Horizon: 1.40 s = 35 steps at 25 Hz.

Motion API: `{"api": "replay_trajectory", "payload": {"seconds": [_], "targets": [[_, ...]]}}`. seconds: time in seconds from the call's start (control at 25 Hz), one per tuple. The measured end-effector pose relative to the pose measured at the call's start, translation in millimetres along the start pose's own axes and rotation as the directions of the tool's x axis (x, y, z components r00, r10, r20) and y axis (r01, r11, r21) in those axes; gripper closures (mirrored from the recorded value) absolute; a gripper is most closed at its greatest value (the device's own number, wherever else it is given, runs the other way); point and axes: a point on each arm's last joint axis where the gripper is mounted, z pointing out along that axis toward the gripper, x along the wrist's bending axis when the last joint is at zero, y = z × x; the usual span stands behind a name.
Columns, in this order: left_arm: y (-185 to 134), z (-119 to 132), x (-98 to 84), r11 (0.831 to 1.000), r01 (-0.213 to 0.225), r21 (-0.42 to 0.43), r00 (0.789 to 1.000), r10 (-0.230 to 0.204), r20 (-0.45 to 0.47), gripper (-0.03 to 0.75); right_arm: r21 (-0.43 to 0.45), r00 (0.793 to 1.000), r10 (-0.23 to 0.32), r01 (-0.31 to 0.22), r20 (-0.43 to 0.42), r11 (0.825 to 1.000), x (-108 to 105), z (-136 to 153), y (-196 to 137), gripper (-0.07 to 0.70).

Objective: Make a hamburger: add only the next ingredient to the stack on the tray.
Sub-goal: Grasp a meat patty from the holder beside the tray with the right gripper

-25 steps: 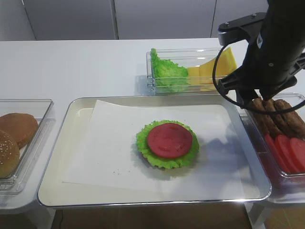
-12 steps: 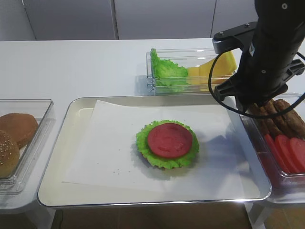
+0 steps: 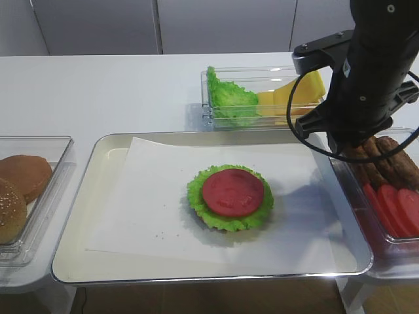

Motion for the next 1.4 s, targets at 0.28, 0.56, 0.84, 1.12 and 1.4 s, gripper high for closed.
{"api": "replay_trajectory", "payload": {"seconds": [0.28,0.56,0.84,1.12,1.4], "targets": [[0.0,0.0,0.0,1.000,0.000,0.000,1.000,0.000,0.000,0.307,0.003,1.000,0.015,-0.015,0.004,1.000,-0.3,0.0,-0.2,0.408],[0.0,0.0,0.0,1.000,0.000,0.000,1.000,0.000,0.000,0.307,0.007,0.999,0.033,-0.033,0.009,0.999,-0.8,0.0,-0.7,0.343],[0.0,0.0,0.0,1.000,0.000,0.000,1.000,0.000,0.000,0.307,0.010,0.999,0.036,-0.037,0.012,0.999,-1.0,0.0,-1.0,0.366],[0.0,0.0,0.0,1.000,0.000,0.000,1.000,0.000,0.000,0.307,0.011,0.999,0.048,-0.048,0.010,0.999,-0.6,-0.1,-1.1,0.458],[0.0,0.0,0.0,1.000,0.000,0.000,1.000,0.000,0.000,0.307,0.011,0.998,0.061,-0.061,0.014,0.998,-0.9,-0.1,-1.2,0.498]]}}
